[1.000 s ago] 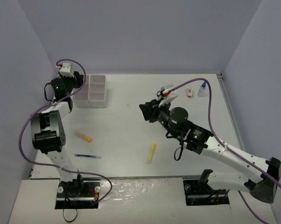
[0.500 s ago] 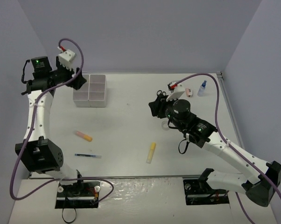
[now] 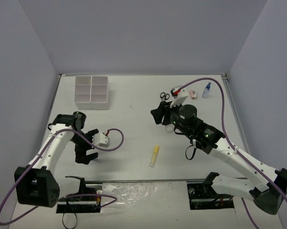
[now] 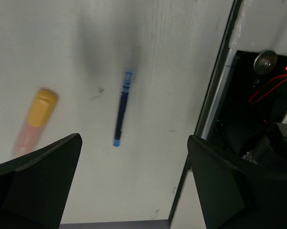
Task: Sort the stationery into containers
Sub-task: Pick up the pen from the center of the board, then move the storage box to the center of the board.
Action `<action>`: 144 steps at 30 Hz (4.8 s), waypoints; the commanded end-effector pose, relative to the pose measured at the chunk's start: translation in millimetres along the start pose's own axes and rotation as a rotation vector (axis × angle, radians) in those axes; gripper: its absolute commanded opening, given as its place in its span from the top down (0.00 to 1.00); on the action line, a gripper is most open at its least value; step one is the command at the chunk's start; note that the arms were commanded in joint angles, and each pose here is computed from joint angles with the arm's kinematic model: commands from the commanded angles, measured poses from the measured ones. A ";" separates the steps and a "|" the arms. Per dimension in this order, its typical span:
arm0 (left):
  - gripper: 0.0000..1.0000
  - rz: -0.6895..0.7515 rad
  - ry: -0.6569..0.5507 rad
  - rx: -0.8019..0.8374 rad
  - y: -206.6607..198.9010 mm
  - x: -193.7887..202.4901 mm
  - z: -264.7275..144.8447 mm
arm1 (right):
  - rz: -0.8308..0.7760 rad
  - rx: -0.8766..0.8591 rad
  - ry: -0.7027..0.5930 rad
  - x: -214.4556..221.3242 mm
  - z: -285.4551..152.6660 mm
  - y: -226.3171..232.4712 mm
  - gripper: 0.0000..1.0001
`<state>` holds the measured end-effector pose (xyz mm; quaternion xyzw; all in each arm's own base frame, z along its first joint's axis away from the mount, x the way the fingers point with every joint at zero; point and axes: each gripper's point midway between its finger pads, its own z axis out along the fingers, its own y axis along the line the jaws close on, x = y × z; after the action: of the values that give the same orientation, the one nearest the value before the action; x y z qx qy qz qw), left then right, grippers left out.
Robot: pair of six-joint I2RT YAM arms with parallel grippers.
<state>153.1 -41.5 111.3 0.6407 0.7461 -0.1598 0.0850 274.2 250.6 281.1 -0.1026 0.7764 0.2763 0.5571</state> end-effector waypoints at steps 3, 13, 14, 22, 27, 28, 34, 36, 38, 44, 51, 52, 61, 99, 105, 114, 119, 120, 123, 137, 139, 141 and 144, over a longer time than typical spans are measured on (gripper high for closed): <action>0.06 0.051 0.104 -0.052 15.6 1.6 24.9 | 0.022 -0.024 -0.085 -22.3 -7.9 3.6 0.52; 0.09 0.204 0.321 -0.081 45.6 24.3 65.4 | 0.044 0.022 -0.092 -19.7 -7.6 -5.6 0.52; 0.09 0.205 0.322 -0.090 49.2 24.6 68.9 | 0.043 0.025 -0.092 -19.7 -7.0 -6.1 0.52; 0.19 0.202 0.343 -0.096 61.0 29.3 89.5 | 0.033 0.035 -0.089 -20.2 -3.5 -7.8 0.53; 0.36 0.220 0.369 -0.071 54.0 40.9 103.5 | 0.025 0.054 -0.102 -22.8 -5.8 -14.3 0.53; 0.42 0.218 0.363 -0.068 53.2 40.4 105.2 | 0.024 0.059 -0.104 -23.2 -6.1 -15.7 0.53; 1.00 0.174 0.307 -0.054 51.1 28.7 109.5 | 0.022 0.078 -0.110 -27.8 -3.8 -21.9 0.53; 1.00 0.156 0.280 -0.059 51.4 21.5 108.1 | 0.020 0.080 -0.108 -28.5 -1.6 -22.9 0.53; 1.00 0.140 0.254 -0.050 48.4 16.1 107.0 | 0.019 0.084 -0.105 -28.5 0.0 -24.2 0.53; 1.00 0.094 0.113 -0.022 46.8 -23.0 89.4 | 0.016 0.088 -0.095 -29.7 7.4 -25.9 0.53; 1.00 -0.022 0.008 -0.007 47.5 -62.7 57.3 | -0.003 0.065 -0.079 -28.9 10.6 -26.2 0.53; 1.00 -0.053 -0.010 -0.010 47.7 -70.8 47.4 | -0.006 0.059 -0.073 -29.2 11.7 -28.1 0.53; 1.00 -0.264 -0.170 0.015 44.5 -132.9 -22.3 | 0.021 0.075 -0.033 -43.2 36.9 -74.9 0.53; 1.00 -0.526 -1.117 -1.135 389.0 -92.7 -310.0 | 0.186 0.093 -0.210 -105.9 42.5 -56.4 0.55; 1.00 -0.465 -1.200 -1.132 428.9 -89.5 -286.8 | 0.189 0.119 -0.199 -103.5 46.8 -51.5 0.55; 1.00 -0.418 -1.219 -1.109 443.9 -83.7 -252.7 | 0.191 0.163 -0.225 -107.6 37.2 -54.6 0.55; 1.00 -0.404 -1.205 -1.084 439.9 -79.5 -229.5 | 0.187 0.164 -0.222 -107.5 39.0 -54.7 0.55; 1.00 -0.413 -1.196 -1.083 440.4 -76.2 -224.6 | 0.189 0.161 -0.221 -107.7 38.9 -54.0 0.55; 1.00 -0.412 -1.188 -1.089 433.6 -71.4 -223.2 | 0.189 0.148 -0.215 -107.9 41.3 -51.4 0.55; 1.00 -0.372 -1.221 -1.201 411.1 -78.6 -303.7 | 0.175 0.133 -0.190 -101.3 47.4 -49.6 0.54; 1.00 -0.399 -1.207 -1.180 408.6 -75.6 -298.9 | 0.173 0.137 -0.192 -100.5 45.4 -50.6 0.54; 1.00 -0.427 -1.185 -1.157 406.8 -70.8 -290.3 | 0.172 0.140 -0.195 -100.7 43.4 -51.3 0.54; 1.00 -0.432 -1.143 -1.142 404.9 -64.1 -270.9 | 0.171 0.145 -0.199 -100.6 41.9 -52.5 0.54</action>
<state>600.6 46.0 288.5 0.1345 0.6909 -0.0901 0.7046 368.6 215.3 310.9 0.0297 0.7777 0.2559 0.5734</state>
